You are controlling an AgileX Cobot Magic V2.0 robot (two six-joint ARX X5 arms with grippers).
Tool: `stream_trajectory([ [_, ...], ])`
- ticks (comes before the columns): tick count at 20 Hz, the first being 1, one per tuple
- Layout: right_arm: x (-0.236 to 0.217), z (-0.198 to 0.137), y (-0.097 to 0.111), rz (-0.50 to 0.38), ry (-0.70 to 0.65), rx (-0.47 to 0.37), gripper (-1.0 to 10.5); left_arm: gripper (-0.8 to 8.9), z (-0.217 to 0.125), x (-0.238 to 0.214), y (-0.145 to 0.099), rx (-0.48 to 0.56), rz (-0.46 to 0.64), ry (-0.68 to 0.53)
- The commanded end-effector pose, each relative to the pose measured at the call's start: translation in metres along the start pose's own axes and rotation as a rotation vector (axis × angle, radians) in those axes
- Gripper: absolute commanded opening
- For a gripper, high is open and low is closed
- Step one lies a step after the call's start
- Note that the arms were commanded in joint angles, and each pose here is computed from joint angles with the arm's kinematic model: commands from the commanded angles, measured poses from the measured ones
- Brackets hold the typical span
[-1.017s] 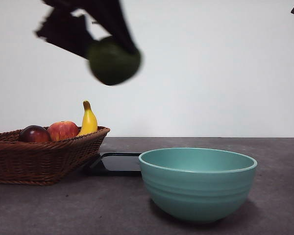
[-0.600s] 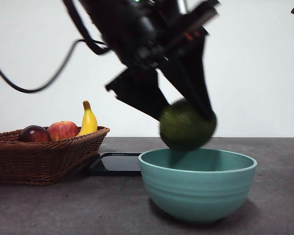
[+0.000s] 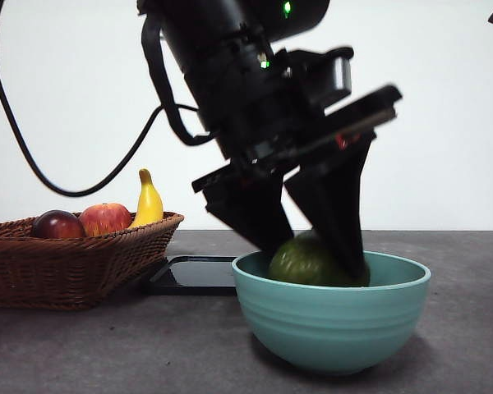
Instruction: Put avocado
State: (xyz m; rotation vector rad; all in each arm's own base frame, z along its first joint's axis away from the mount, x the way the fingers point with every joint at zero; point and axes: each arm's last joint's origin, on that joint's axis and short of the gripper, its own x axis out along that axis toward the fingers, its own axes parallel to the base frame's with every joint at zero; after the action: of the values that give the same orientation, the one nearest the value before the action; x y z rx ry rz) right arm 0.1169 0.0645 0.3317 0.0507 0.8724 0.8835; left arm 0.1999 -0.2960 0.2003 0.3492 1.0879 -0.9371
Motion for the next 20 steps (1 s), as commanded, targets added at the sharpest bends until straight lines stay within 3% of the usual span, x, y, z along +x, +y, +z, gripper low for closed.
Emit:
stream_trajectory([
  [1,-0.002,0.005,0.002,0.002,-0.022,-0.007,3.9,2.28,0.003,0.012,-0.004,0.034,-0.001,0.021],
  [3,-0.002,0.005,0.002,0.001,-0.023,-0.009,3.9,2.35,0.003,0.014,-0.005,0.039,-0.003,0.021],
  [6,-0.002,0.005,0.002,0.001,-0.023,-0.012,3.9,3.51,0.004,0.014,-0.005,0.041,-0.005,0.006],
  [13,-0.002,0.005,0.002,0.001,-0.023,-0.012,3.9,3.51,0.007,0.006,-0.007,0.035,-0.006,-0.001],
  [20,-0.002,0.005,0.001,-0.024,-0.023,-0.011,3.9,3.5,0.03,-0.065,-0.005,0.011,-0.008,-0.208],
])
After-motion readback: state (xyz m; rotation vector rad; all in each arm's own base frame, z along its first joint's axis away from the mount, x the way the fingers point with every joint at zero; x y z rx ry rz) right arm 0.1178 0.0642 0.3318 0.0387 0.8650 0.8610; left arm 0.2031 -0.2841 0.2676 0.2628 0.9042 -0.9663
